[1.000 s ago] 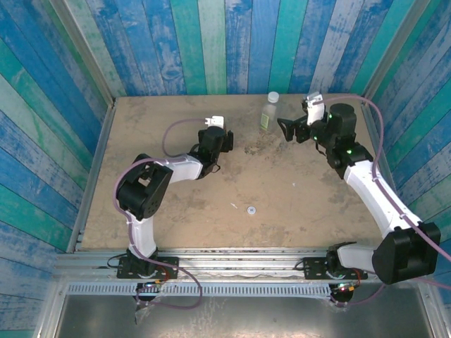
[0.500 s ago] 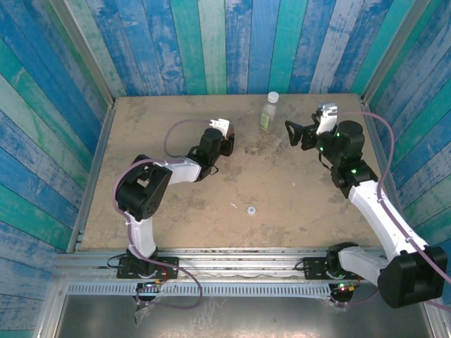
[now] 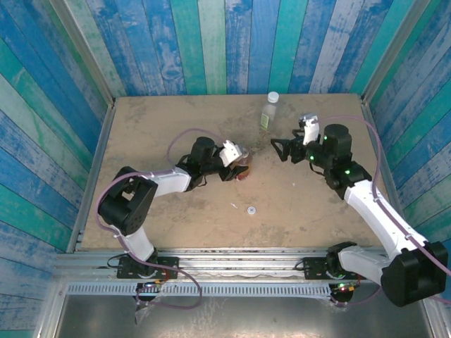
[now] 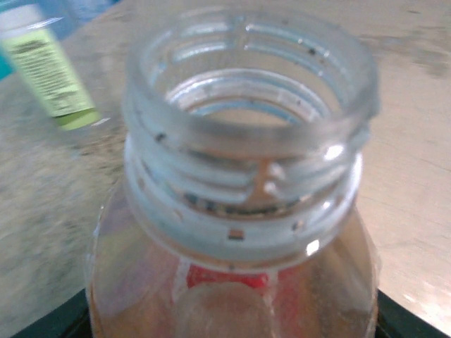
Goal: Screw on the bottle caps
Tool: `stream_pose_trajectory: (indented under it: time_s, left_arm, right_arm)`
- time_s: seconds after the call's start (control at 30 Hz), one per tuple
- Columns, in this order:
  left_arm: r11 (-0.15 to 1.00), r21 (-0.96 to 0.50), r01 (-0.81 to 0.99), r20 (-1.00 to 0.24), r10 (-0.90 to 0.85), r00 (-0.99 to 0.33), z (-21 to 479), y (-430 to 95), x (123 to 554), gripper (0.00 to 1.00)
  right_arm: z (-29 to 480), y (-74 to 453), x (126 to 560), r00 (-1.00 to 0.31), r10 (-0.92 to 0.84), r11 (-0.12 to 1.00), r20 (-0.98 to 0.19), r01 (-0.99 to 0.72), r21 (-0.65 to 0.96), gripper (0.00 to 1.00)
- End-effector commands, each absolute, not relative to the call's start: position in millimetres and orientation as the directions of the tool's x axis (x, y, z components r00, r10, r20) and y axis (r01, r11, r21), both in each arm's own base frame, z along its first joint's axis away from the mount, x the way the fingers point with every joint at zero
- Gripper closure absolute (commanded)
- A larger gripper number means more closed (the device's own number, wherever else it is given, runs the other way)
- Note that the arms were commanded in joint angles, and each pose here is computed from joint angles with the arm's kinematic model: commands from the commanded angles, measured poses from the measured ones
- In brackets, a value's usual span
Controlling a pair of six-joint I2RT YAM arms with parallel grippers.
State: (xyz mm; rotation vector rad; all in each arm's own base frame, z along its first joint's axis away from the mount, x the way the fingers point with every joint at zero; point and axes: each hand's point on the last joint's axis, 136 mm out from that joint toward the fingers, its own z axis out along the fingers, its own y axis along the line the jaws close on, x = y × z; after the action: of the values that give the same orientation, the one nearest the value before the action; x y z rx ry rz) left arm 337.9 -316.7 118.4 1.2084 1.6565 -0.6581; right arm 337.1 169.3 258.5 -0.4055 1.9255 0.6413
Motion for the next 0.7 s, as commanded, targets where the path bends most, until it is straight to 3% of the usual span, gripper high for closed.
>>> stream_pose_trajectory:
  time_s: [0.0, 0.17, 0.3, 0.47, 0.5, 0.67]
  left_arm:
    - [0.147, 0.060, 0.987, -0.913, 0.408, -0.005, 120, -322, 289, 0.42]
    - [0.131, 0.033, 0.991, -0.918, 0.397, -0.022, 116, -326, 288, 0.40]
    - [0.144, 0.036, 0.989, -0.935, 0.355, -0.018, 121, -328, 291, 0.29]
    - [0.182, 0.059, 0.981, -0.971, 0.237, 0.014, 136, -328, 290, 0.01]
    - [0.188, 0.059, 0.980, -0.975, 0.223, 0.016, 138, -327, 288, 0.06]
    - [0.289, 0.066, 0.955, -0.986, 0.168, 0.018, 142, -313, 288, 0.06]
  right_arm:
    - [237, 167, 328, -0.473, -0.039, 0.819, -0.880, -0.520, 0.243, 0.05]
    - [228, 176, 324, -0.487, -0.078, 0.823, -0.870, -0.524, 0.220, 0.05]
    - [224, 182, 321, -0.509, -0.110, 0.827, -0.854, -0.523, 0.206, 0.07]
    - [215, 191, 306, -0.541, -0.133, 0.834, -0.830, -0.514, 0.201, 0.07]
    - [211, 194, 301, -0.551, -0.138, 0.835, -0.823, -0.512, 0.203, 0.08]
    - [185, 209, 267, -0.589, -0.191, 0.842, -0.785, -0.510, 0.178, 0.07]
